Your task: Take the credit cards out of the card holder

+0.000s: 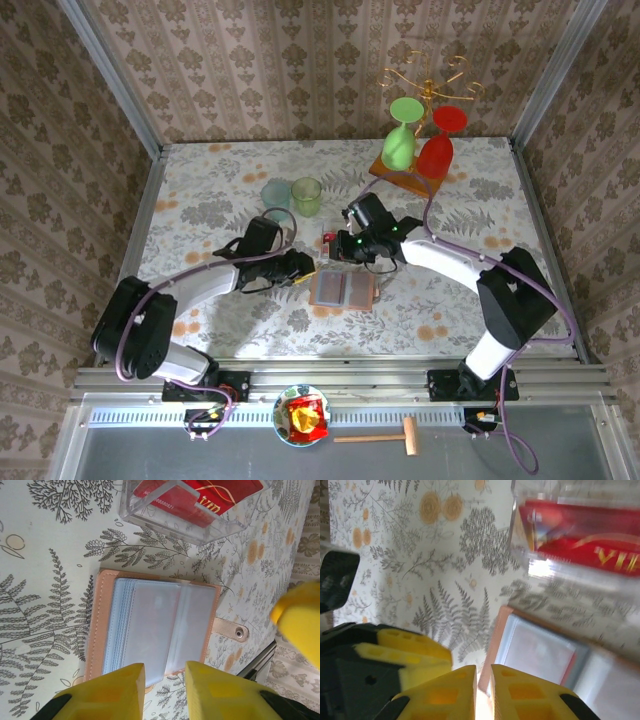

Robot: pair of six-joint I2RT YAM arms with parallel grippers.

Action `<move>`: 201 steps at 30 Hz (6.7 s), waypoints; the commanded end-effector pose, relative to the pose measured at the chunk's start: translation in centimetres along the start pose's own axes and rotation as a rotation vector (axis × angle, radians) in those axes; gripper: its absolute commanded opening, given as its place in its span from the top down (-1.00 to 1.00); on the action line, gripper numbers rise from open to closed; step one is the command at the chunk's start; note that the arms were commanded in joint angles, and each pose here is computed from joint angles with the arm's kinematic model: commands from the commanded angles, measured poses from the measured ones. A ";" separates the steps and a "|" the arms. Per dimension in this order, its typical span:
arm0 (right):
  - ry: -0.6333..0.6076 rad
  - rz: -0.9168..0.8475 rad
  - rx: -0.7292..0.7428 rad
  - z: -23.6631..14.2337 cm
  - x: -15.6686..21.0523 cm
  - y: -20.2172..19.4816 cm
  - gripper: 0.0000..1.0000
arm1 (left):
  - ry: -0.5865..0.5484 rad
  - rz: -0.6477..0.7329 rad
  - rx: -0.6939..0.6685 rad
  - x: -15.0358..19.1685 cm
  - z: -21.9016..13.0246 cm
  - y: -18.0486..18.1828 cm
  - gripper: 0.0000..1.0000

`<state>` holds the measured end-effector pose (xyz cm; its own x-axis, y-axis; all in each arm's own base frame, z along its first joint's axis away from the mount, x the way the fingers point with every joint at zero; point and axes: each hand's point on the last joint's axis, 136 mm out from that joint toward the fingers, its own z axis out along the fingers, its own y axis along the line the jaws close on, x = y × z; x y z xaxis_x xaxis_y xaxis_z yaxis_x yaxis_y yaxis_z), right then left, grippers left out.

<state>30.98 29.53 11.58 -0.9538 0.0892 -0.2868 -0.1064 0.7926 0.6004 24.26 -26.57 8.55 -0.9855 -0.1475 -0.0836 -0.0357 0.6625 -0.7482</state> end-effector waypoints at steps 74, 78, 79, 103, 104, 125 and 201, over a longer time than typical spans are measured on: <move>0.237 0.249 0.120 4.6 8.1 -4.6 0.18 | 0.108 -0.097 -0.031 4.4 3.1 4.5 0.34; 0.237 0.238 0.146 4.4 8.1 -5.0 0.18 | 0.107 -0.099 -0.030 4.5 3.1 4.6 0.34; 0.239 0.235 0.152 4.3 8.1 -5.2 0.18 | 0.109 -0.099 -0.031 4.5 3.2 4.6 0.34; 0.231 0.222 0.156 4.0 8.0 -5.1 0.22 | 0.102 -0.091 -0.026 4.5 2.8 4.4 0.34; 0.234 0.225 0.157 4.1 8.2 -5.3 0.23 | 0.100 -0.093 -0.027 4.5 2.8 4.4 0.34; 0.220 0.232 0.150 4.1 8.4 -5.6 0.22 | 0.062 -0.046 0.088 2.5 2.1 0.0 0.34; 0.175 0.314 0.010 3.9 8.3 -6.0 0.57 | 0.131 -0.055 0.004 3.1 3.9 0.6 0.33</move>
<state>24.79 27.70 2.30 -0.9776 0.2082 0.0313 0.1847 0.7765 0.6025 21.72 -29.03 4.87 -0.9916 -0.1150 0.0586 -0.1194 0.6450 -0.7548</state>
